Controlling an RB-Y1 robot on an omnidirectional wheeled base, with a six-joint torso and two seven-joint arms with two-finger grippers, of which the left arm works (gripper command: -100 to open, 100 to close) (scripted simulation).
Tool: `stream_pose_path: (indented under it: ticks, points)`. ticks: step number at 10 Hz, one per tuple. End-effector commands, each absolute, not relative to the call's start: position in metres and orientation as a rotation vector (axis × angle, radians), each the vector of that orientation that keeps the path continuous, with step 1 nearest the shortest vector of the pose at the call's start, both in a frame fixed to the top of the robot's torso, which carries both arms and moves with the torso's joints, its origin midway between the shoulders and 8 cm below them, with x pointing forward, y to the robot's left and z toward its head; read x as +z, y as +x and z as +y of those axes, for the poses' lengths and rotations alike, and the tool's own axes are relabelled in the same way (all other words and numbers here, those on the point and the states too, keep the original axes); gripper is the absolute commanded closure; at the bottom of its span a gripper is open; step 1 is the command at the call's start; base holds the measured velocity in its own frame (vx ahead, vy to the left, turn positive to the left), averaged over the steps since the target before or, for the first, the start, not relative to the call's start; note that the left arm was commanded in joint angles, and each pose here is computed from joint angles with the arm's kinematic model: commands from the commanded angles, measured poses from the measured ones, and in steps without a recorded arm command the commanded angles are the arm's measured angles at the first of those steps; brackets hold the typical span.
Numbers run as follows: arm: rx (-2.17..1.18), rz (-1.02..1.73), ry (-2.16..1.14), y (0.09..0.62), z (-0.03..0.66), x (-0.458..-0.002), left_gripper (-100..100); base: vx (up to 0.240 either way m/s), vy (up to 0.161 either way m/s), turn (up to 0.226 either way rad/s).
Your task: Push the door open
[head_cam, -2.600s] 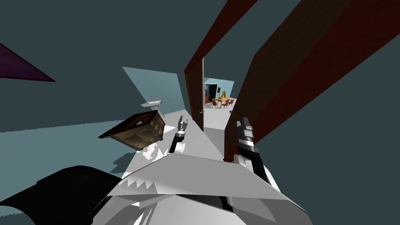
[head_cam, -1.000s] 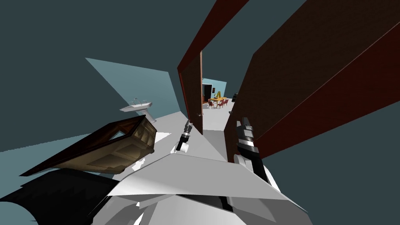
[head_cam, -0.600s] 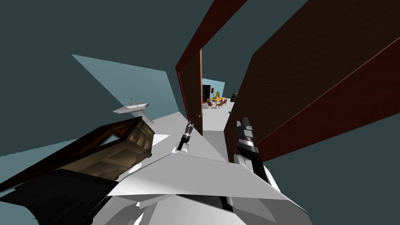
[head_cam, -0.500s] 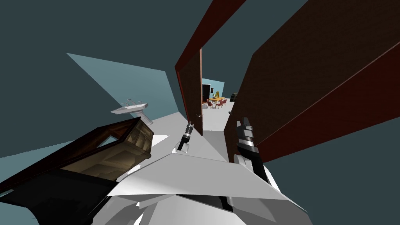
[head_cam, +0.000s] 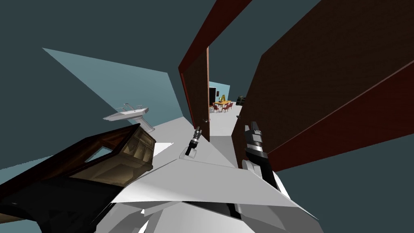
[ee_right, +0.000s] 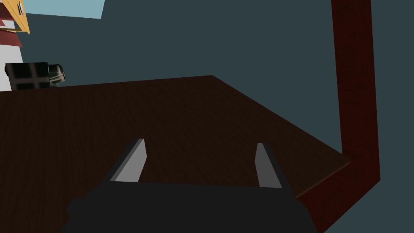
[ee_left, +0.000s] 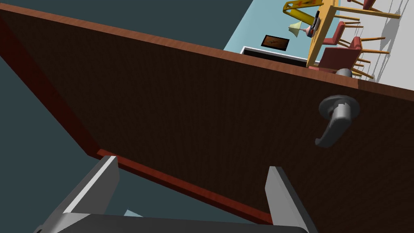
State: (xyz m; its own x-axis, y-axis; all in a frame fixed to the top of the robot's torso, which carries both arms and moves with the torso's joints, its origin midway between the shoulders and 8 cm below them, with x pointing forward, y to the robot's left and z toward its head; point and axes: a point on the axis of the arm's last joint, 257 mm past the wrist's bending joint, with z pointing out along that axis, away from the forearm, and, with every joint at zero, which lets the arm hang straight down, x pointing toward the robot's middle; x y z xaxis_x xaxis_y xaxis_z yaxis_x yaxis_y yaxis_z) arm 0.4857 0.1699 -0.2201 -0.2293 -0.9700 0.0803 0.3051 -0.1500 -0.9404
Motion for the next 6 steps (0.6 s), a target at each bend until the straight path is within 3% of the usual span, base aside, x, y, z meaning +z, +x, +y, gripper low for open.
stream_pose_path:
  ticks: [1, 6]
  points:
    - [-1.589, 1.073, -0.938, 0.486, 0.166, -0.230, -100, 0.072, 0.081, -0.076]
    - [-1.584, 1.135, -0.951, 0.490, 0.155, -0.257, -100, 0.074, 0.086, -0.076]
